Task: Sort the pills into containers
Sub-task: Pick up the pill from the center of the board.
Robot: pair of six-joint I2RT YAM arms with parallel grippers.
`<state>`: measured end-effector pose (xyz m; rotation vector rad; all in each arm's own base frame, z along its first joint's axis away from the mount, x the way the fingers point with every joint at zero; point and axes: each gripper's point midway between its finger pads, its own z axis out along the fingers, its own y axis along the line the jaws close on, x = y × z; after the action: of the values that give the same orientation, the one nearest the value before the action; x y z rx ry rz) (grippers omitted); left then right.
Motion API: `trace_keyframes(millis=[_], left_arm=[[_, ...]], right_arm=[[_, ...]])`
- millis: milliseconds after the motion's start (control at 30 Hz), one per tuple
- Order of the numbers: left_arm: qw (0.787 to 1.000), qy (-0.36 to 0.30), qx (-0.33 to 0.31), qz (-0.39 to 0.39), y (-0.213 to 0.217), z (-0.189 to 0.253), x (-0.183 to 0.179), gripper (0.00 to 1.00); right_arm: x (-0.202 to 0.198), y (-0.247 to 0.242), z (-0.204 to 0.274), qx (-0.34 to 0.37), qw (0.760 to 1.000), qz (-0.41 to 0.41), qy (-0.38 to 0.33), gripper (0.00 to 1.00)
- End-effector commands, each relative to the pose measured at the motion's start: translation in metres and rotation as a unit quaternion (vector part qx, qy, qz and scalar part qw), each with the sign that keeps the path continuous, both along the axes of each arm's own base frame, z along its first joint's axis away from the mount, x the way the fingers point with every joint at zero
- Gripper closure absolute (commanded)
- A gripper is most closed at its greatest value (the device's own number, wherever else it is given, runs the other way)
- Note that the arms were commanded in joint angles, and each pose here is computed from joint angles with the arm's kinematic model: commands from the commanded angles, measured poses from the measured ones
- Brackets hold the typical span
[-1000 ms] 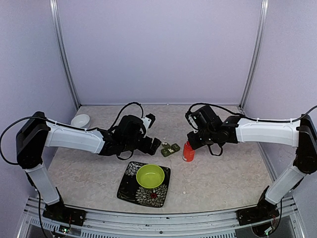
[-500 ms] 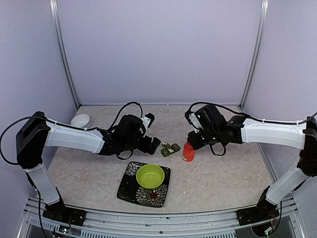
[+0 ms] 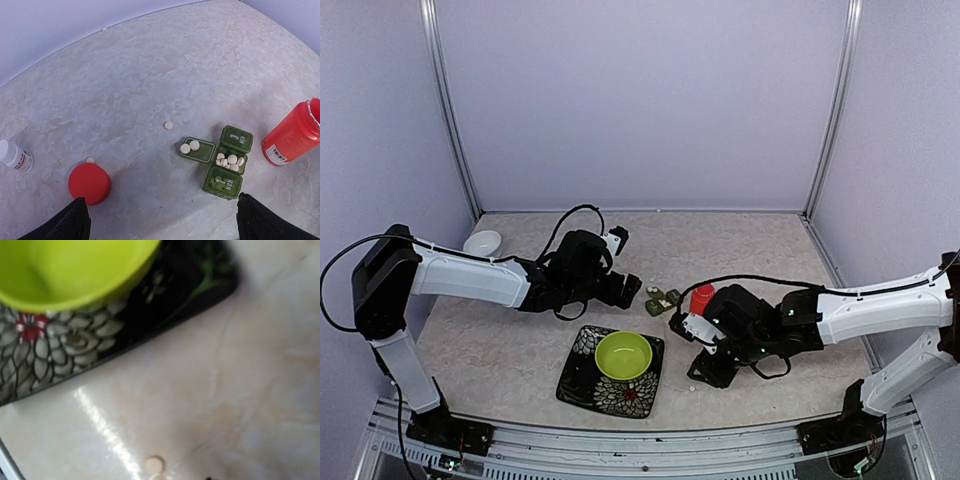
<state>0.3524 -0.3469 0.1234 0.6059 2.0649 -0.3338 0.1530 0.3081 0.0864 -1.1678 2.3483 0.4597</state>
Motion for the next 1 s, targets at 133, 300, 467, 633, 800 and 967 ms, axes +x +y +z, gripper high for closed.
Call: trace_keyframes(millis=[133,300,467,633,800,967], left_arm=[[1.000,0.000,-0.009,0.013,0.003,0.002,0.005,0.01],[1.000,0.000,-0.005,0.016,0.006,0.001,0.004,0.01],[1.000,0.001,-0.004,0.016,0.006,-0.001,0.003,0.01],[1.000,0.000,-0.006,0.015,0.005,0.000,0.004,0.01],[1.000,-0.002,-0.006,0.015,0.005,0.001,0.004,0.01],[1.000,-0.003,-0.006,0.016,0.006,0.002,0.004,0.01]], right_arm=[[-0.021,0.009,-0.041,-0.074,0.996,0.043,0.023,0.62],[-0.017,0.012,-0.051,-0.094,0.995,0.042,0.017,0.62],[-0.016,0.015,-0.053,-0.095,0.994,0.044,0.016,0.66],[-0.018,0.014,-0.058,-0.100,0.994,0.047,0.020,0.69],[-0.018,0.009,-0.064,-0.110,0.993,0.043,0.023,0.70],[-0.020,0.009,-0.070,-0.115,0.992,0.045,0.027,0.73]])
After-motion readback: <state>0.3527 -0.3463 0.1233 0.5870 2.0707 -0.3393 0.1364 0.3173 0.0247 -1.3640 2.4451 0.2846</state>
